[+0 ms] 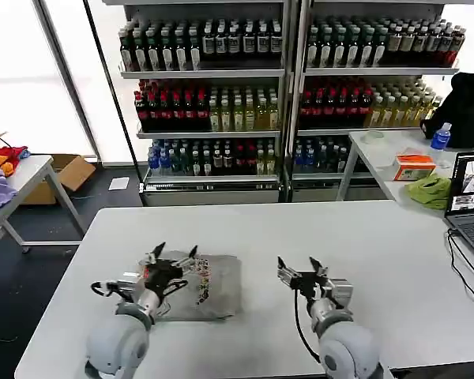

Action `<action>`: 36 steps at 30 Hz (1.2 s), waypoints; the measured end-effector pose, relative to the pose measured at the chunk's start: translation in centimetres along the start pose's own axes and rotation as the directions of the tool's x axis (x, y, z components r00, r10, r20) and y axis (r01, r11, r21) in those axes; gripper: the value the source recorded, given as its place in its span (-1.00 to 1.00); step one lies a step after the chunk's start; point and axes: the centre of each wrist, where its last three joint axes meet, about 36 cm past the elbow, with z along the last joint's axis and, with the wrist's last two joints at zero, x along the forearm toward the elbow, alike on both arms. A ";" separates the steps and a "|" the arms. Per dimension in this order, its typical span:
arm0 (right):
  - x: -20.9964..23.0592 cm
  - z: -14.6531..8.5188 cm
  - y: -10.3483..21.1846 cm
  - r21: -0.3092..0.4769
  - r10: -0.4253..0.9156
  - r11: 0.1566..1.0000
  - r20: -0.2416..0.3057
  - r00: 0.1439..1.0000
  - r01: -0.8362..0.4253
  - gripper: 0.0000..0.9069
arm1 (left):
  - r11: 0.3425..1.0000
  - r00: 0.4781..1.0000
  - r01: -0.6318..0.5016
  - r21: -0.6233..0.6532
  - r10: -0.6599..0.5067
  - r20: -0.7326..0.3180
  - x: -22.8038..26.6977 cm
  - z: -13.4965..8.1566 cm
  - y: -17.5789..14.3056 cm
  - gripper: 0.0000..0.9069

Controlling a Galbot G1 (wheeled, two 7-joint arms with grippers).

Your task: Fold and organize the clothes.

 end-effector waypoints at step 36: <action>-6.6 2.8 8.9 -0.066 -0.130 0.991 -0.248 0.960 0.117 -1.00 | 0.972 0.971 0.235 0.012 -0.234 -0.051 3.0 0.4 5.8 1.00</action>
